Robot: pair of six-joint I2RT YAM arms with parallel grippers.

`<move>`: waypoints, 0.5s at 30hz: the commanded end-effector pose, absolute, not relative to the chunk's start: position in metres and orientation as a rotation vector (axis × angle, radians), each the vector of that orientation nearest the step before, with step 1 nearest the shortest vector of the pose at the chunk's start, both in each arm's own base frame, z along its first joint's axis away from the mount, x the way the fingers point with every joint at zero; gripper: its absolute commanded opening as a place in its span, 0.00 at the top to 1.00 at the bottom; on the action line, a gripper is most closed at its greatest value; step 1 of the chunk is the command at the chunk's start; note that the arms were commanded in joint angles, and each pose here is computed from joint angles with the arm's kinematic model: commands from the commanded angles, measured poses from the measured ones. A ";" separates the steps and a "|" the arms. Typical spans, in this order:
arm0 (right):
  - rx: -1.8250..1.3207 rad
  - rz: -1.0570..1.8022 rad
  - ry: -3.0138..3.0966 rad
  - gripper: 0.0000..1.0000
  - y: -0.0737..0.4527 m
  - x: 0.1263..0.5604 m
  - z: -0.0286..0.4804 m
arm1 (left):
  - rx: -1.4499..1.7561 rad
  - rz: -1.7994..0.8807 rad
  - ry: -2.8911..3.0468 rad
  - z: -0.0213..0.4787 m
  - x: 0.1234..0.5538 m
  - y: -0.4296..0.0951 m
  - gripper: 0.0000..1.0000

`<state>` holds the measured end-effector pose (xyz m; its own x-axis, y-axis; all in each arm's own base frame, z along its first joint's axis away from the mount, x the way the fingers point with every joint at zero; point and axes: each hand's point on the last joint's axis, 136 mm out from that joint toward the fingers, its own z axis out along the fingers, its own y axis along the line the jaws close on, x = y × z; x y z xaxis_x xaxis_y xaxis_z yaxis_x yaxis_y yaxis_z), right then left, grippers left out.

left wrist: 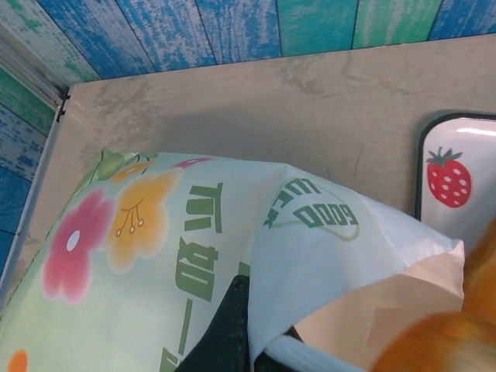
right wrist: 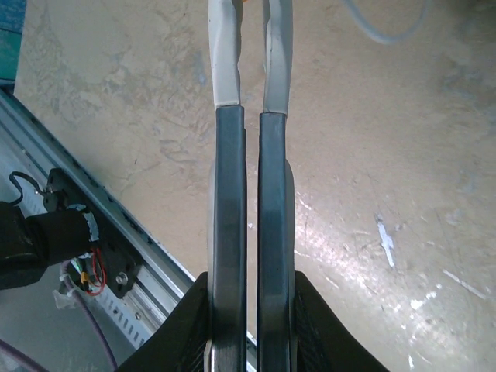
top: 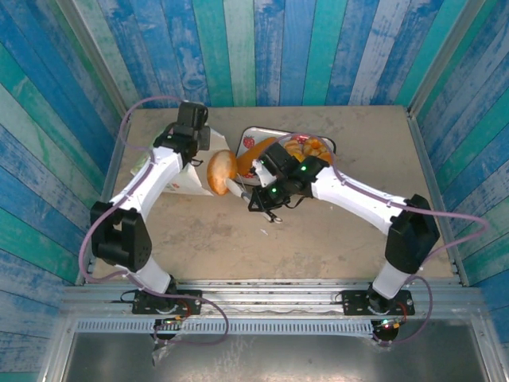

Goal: Take the fake bread out of the paper bag

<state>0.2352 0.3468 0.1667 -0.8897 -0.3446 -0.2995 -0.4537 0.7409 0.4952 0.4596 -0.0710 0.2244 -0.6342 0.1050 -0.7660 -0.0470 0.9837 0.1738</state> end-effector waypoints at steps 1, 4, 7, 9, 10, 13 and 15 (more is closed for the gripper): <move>-0.617 0.821 2.685 1.00 0.330 0.240 0.187 | 0.001 0.304 2.303 0.208 0.465 -0.061 1.00; -0.572 0.803 2.680 0.99 0.313 0.241 0.193 | -0.003 0.338 2.321 0.204 0.467 -0.059 1.00; -0.529 0.779 2.670 1.00 0.297 0.244 0.199 | -0.004 0.350 2.319 0.205 0.466 -0.057 1.00; -0.503 0.765 2.667 0.99 0.288 0.248 0.202 | 0.002 0.353 2.316 0.206 0.465 -0.056 1.00; -0.486 0.753 2.672 0.99 0.282 0.250 0.202 | 0.002 0.352 2.312 0.208 0.464 -0.056 1.00; -0.453 0.725 2.685 0.99 0.270 0.258 0.199 | 0.003 0.344 2.300 0.215 0.462 -0.056 1.00; -0.440 0.708 2.694 0.99 0.264 0.264 0.196 | 0.004 0.335 2.292 0.219 0.459 -0.056 1.00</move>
<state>0.2578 0.2744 0.1946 -0.9106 -0.2058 -0.3585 -0.3599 0.8212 0.4427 0.4614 -0.0603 0.2126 -0.6819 0.1143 -0.7225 -0.0869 0.9681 0.2351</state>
